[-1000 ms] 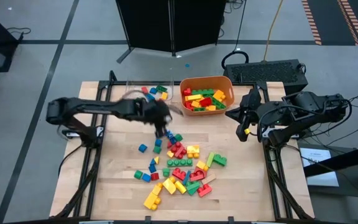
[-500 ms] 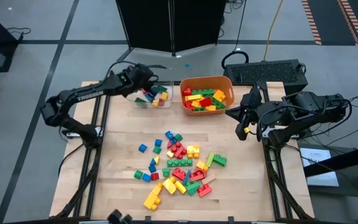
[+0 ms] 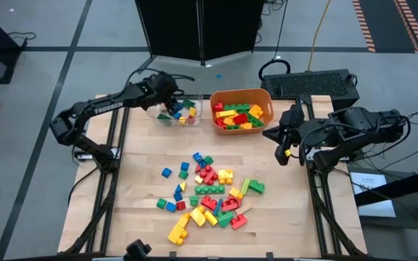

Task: Sort blocks by size
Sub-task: Put the big green game piece into the orange bin

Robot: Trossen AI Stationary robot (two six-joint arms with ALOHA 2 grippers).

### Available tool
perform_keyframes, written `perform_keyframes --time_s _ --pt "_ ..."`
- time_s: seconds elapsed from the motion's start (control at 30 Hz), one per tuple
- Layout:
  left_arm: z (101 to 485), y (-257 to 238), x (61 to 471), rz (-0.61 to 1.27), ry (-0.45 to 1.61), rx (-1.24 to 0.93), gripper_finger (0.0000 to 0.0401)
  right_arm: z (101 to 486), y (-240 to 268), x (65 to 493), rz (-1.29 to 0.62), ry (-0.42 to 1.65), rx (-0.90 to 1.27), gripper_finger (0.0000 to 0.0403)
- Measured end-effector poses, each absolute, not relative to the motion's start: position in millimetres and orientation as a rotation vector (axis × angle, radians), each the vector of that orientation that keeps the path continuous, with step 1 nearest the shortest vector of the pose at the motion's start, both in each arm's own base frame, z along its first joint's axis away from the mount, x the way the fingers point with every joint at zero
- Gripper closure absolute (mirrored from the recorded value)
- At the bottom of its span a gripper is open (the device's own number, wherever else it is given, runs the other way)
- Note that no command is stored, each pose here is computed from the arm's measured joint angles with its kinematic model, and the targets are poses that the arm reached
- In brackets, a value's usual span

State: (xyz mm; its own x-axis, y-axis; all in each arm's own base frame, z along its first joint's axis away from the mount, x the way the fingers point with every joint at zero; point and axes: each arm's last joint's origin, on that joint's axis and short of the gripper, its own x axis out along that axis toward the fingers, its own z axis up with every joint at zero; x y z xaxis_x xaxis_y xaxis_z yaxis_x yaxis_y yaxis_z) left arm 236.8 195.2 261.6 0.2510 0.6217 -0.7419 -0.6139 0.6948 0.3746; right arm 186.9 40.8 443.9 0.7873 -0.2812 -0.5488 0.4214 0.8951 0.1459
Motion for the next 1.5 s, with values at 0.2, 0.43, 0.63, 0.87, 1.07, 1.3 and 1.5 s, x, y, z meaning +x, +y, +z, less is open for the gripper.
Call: perform_keyframes --time_s 0.2,0.43,0.63,0.87,1.07,1.3,1.5 --pt "264.3 160.1 253.6 0.294 0.958 -0.289 0.0128 443.8 40.9 186.9 -0.382 0.546 0.264 0.0394" --pt "258.5 66.5 283.9 -0.115 1.052 -0.230 0.0128 443.8 40.8 186.9 -0.380 0.549 0.253 0.0394" --pt "248.8 -3.9 292.6 -0.179 1.081 -0.057 0.0128 443.8 40.8 186.8 -0.381 0.548 0.255 0.0394" --pt "237.0 -57.7 292.7 -0.211 0.998 -0.009 0.0128 443.8 40.7 186.9 -0.383 0.548 0.255 0.0394" --pt "225.8 -82.4 290.0 -0.149 0.904 0.013 0.0128 443.8 40.7 186.9 -0.383 0.548 0.255 0.0394" --pt "211.8 -99.8 286.8 -0.127 0.833 -0.034 0.0128 443.7 40.7 186.8 -0.382 0.549 0.255 0.0394" --pt "196.6 -127.8 293.2 -0.172 0.805 -0.072 0.0127 442.5 40.4 185.7 -0.389 0.562 0.261 0.0394"
